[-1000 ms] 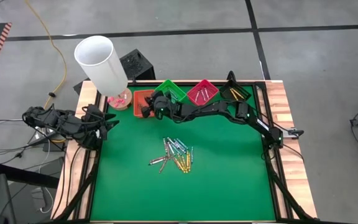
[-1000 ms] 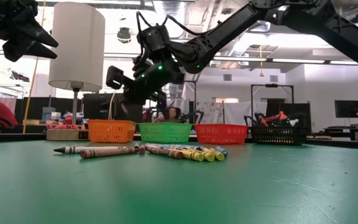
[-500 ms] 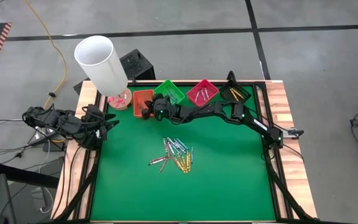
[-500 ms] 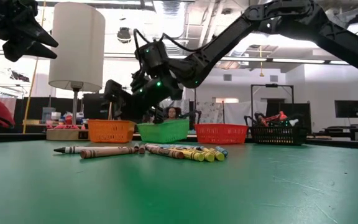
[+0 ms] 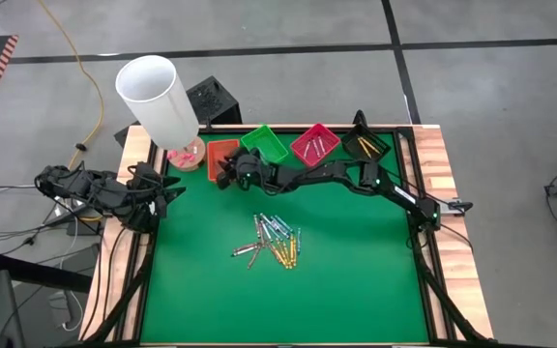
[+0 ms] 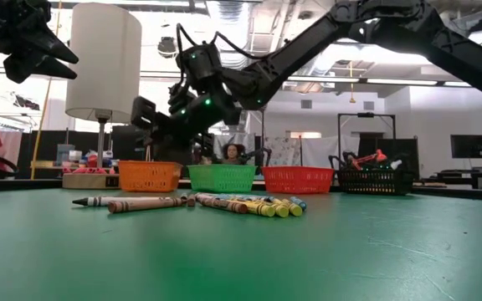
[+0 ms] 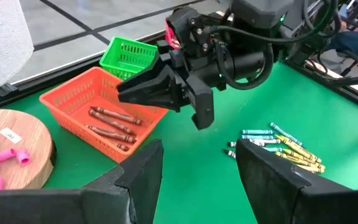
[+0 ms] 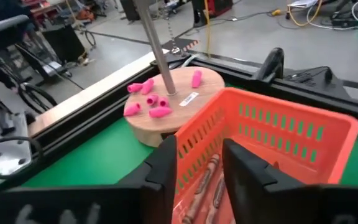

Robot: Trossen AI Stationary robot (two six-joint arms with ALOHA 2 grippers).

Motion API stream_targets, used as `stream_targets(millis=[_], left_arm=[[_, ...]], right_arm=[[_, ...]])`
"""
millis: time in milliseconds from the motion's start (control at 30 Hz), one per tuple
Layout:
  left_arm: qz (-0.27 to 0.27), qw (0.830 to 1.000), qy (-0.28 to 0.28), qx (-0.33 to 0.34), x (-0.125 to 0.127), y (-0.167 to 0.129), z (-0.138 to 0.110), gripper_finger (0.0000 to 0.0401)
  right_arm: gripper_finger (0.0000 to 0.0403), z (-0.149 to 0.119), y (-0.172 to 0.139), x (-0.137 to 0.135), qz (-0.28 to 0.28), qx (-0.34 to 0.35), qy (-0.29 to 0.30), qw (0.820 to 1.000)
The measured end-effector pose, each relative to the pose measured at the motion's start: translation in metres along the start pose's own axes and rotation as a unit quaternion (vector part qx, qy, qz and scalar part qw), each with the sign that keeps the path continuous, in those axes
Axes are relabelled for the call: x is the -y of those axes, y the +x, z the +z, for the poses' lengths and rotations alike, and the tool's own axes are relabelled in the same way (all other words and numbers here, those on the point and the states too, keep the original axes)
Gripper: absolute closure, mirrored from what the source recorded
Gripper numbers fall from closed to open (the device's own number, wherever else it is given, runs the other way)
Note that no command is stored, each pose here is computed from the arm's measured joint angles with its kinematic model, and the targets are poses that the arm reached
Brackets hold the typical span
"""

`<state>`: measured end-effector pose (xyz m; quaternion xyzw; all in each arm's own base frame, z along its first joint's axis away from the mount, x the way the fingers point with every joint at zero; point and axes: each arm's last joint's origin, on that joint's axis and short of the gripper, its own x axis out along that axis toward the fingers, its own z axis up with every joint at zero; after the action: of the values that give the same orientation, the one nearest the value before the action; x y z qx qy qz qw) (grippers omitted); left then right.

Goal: Sort crayons
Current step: Put the brown crayon into the orange bin

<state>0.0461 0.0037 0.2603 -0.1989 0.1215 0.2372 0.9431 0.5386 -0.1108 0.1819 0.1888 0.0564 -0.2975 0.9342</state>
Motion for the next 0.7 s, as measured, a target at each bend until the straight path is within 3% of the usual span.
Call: stream_targets(millis=[167,333,467,700], left_arm=[[0.000,1.000,0.000,0.000,0.000,0.000,0.000,0.0209],[0.000,1.000,0.000,0.000,0.000,0.000,0.000,0.0209],[0.001,1.000,0.000,0.000,0.000,0.000,0.000,0.0209],[0.002,1.000,-0.002,0.001,0.000,0.000,0.000,0.0209]], right_arm=[[0.0262,0.033,-0.016,-0.022,0.032,-0.043,-0.067,0.996],[0.0268,0.063,-0.060,-0.049,0.034,-0.158,-0.158,0.974],[0.0270,0.054,-0.095,-0.063,0.026,-0.284,-0.193,0.939],[0.0270,0.009,-0.138,-0.101,0.022,-0.381,-0.213,0.900]])
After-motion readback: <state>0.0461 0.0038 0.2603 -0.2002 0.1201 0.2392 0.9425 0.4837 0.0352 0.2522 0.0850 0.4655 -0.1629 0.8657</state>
